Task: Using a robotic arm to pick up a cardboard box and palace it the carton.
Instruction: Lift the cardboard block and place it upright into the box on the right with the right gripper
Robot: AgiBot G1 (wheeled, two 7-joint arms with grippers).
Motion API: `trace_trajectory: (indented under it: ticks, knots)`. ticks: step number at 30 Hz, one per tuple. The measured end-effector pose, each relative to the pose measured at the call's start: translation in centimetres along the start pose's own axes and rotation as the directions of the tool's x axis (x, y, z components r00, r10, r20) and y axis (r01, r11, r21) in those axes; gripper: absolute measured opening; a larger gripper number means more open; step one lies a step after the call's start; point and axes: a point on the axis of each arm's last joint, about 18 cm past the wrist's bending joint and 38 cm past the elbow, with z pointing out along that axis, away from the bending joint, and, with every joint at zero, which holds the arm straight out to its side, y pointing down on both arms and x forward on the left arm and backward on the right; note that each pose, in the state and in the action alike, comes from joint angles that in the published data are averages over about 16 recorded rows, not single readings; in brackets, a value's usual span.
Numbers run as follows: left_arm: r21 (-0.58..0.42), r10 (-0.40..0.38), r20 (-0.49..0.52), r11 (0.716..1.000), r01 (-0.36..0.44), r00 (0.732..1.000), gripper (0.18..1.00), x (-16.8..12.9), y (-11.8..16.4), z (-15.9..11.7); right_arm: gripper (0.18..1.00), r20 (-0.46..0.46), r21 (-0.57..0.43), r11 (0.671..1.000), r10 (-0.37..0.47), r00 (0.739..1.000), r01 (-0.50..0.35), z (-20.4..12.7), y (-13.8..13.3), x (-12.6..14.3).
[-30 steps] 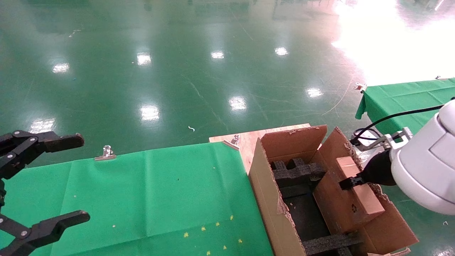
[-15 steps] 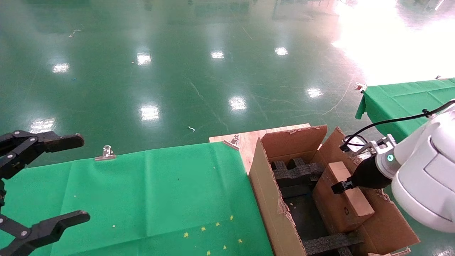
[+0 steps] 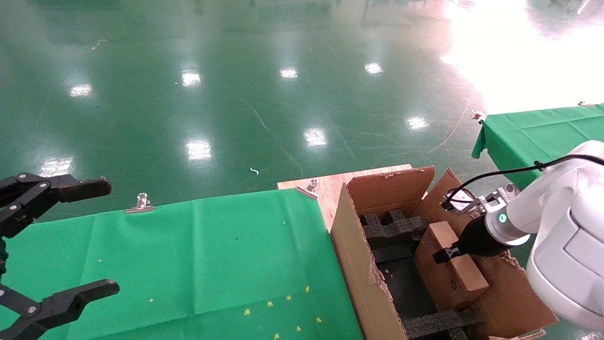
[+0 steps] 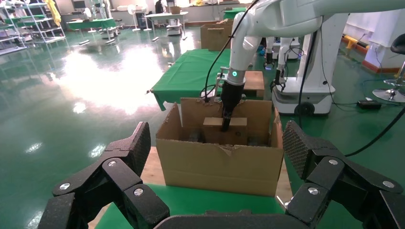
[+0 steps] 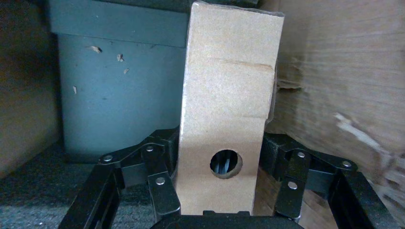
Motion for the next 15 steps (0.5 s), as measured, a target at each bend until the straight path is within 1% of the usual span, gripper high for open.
trace_trajectory:
  ticks: [15]
  knots:
    - [0.000,0.000,0.000,1.000,0.000,1.000,1.001,0.0,0.0,0.0,0.344,-0.002,-0.022,1.000,-0.011,1.000,0.011,1.8,0.3,-0.5]
